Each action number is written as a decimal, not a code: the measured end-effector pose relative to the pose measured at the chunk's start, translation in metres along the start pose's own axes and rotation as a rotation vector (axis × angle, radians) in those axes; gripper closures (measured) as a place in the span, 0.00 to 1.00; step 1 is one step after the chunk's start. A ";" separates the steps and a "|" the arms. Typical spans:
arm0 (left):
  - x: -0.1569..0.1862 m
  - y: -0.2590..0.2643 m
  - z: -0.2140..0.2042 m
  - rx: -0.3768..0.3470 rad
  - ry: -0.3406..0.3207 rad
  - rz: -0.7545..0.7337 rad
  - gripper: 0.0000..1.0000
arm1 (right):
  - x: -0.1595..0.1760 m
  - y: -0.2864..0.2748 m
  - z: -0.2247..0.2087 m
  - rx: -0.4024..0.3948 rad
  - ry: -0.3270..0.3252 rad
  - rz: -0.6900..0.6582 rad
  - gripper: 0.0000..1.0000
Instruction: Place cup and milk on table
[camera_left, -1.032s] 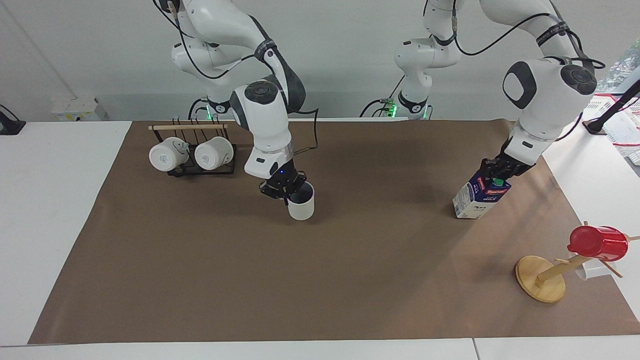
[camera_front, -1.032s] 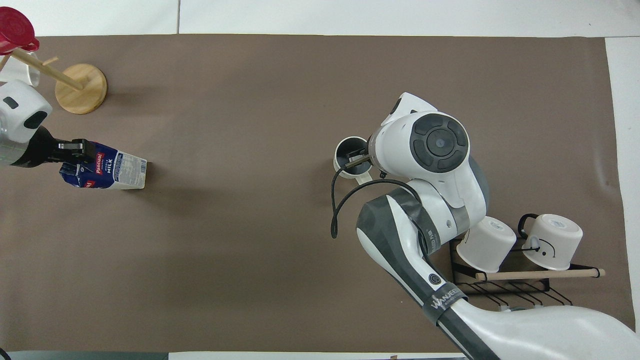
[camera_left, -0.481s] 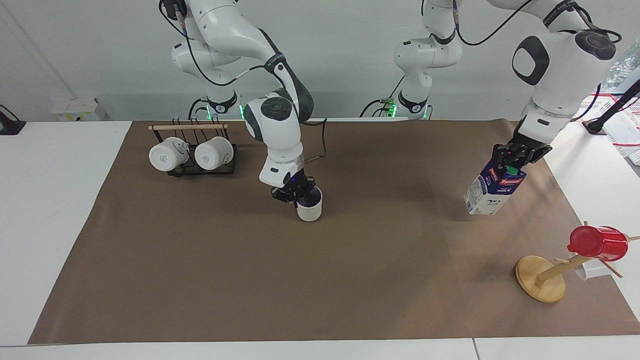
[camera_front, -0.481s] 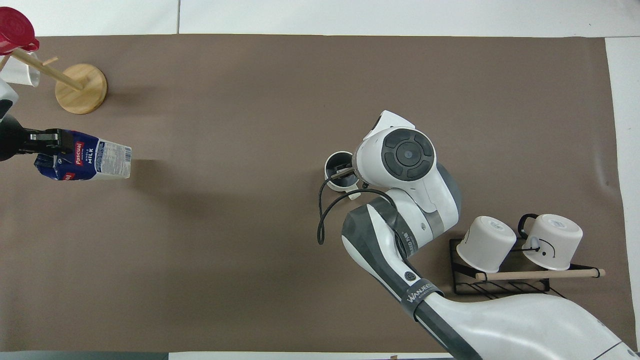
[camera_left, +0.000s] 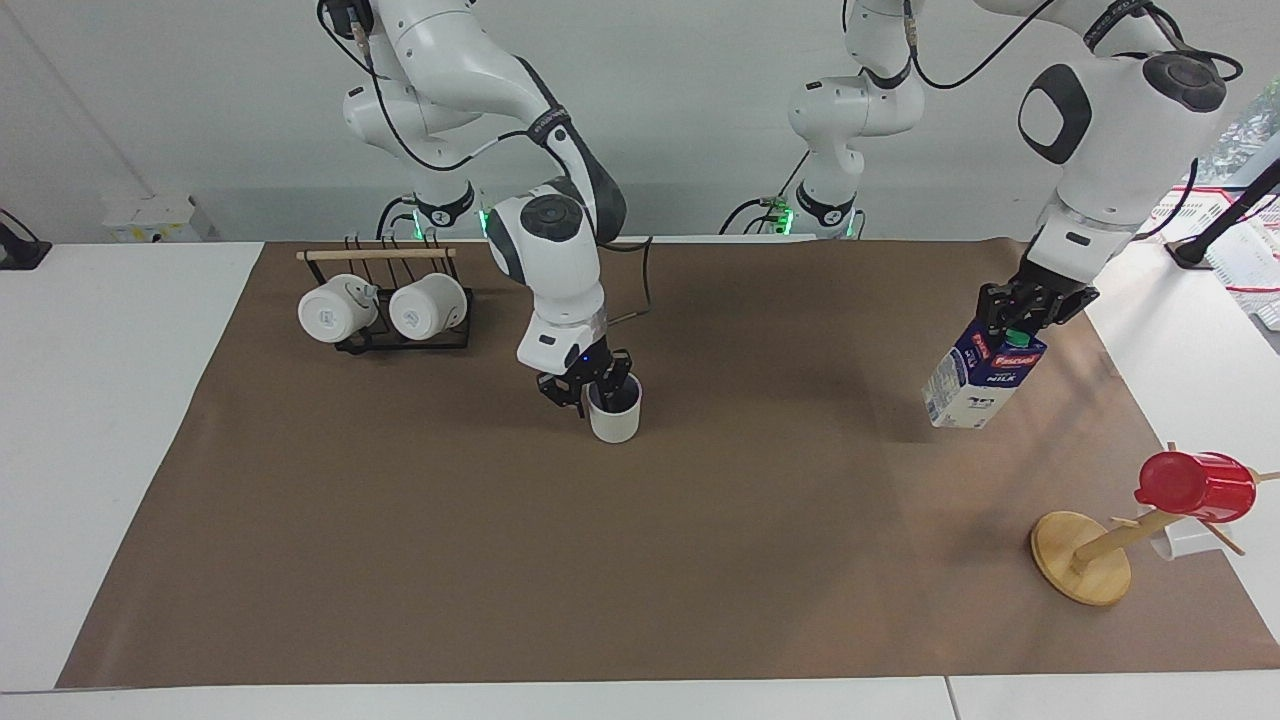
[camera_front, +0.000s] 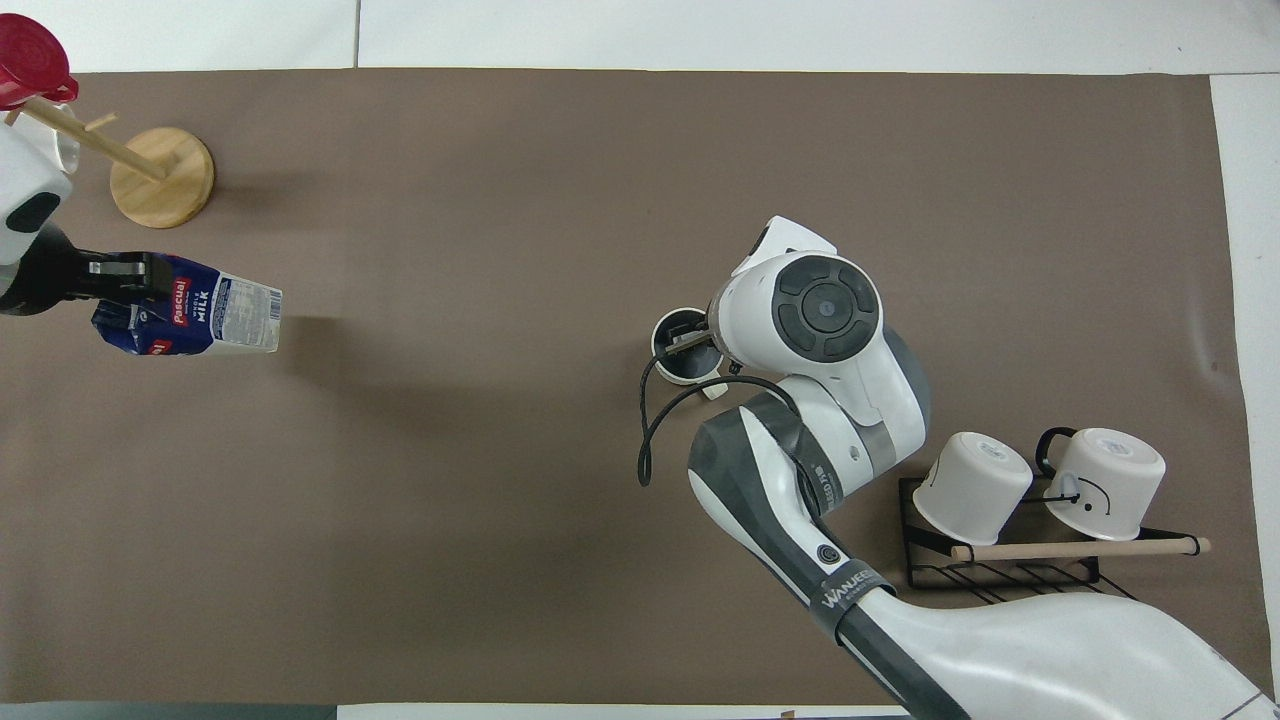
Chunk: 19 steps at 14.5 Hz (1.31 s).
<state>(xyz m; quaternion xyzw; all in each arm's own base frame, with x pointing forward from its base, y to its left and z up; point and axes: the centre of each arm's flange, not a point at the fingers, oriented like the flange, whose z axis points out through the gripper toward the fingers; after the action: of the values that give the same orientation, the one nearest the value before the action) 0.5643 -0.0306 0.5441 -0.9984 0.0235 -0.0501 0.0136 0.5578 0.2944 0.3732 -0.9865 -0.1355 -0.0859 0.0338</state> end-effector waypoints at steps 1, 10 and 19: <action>0.000 0.023 -0.001 0.010 0.003 -0.006 0.60 | 0.005 0.008 -0.014 0.000 0.023 0.014 0.34; -0.016 0.284 0.007 0.005 0.026 -0.128 0.60 | 0.003 0.193 -0.174 -0.089 0.036 0.311 0.00; -0.045 0.377 0.044 0.027 0.009 -0.075 0.60 | -0.044 0.279 -0.296 -0.124 -0.128 0.452 0.00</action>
<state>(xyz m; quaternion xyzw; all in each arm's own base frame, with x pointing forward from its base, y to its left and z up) 0.5073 -0.4039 0.4844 -0.9980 -0.0147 -0.0554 0.0251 0.5444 -0.0120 0.6443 -0.9954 0.0922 -0.0215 -0.0172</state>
